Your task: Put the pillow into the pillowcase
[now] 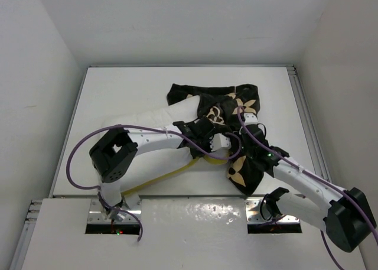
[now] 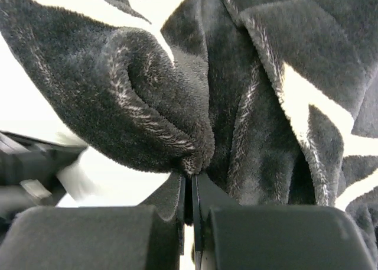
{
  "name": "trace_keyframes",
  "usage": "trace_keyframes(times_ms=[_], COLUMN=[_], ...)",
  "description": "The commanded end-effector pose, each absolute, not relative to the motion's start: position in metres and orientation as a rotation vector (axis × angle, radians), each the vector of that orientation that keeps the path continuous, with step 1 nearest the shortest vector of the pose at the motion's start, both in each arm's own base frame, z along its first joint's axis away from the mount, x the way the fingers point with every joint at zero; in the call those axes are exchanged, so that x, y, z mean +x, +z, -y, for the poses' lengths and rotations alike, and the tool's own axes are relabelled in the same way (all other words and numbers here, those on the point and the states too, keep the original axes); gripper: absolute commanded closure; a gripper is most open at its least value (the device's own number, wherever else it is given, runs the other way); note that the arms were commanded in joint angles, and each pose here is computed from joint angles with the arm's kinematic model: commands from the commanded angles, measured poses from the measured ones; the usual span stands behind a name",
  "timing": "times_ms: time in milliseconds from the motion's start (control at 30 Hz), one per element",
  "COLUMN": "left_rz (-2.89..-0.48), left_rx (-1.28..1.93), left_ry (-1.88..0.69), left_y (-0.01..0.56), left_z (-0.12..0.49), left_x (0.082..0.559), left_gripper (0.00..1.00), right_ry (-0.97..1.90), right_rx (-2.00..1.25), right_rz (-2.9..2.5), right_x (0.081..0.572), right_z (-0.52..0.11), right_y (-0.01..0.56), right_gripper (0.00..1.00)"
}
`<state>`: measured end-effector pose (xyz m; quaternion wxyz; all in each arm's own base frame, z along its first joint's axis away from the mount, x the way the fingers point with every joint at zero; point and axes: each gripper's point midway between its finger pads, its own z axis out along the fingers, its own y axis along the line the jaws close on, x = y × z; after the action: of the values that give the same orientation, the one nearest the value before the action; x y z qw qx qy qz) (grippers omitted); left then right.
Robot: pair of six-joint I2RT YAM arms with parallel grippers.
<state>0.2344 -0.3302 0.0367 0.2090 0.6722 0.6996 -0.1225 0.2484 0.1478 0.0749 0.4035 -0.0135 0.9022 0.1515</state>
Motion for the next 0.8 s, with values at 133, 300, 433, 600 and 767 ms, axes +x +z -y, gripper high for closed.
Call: trace_keyframes(times_ms=[133, 300, 433, 600, 767], left_rz=[-2.025, -2.018, -2.002, -1.874, -1.898], left_rx=[1.689, 1.613, 1.575, 1.824, 1.94], left_ry=[-0.469, -0.34, -0.297, -0.207, -0.28], left_y=[0.087, 0.113, 0.117, 0.089, 0.052], left_z=[0.324, 0.323, 0.336, 0.353, 0.347], left_x=[0.269, 0.305, 0.324, 0.298, 0.274], left_gripper=[1.0, 1.0, 1.0, 1.0, 1.0], right_ry=[0.387, 0.444, 0.538, 0.599, 0.677], right_rx=[-0.17, -0.288, -0.364, -0.354, -0.355], right_rz=[-2.327, -2.253, -2.158, -2.1, -2.073], right_x=[0.228, 0.226, 0.22, 0.22, 0.223], right_z=[-0.142, -0.155, -0.174, -0.188, -0.202], right_y=[0.071, 0.102, 0.135, 0.153, 0.16], right_gripper=[1.0, 1.0, 1.0, 1.0, 1.0])
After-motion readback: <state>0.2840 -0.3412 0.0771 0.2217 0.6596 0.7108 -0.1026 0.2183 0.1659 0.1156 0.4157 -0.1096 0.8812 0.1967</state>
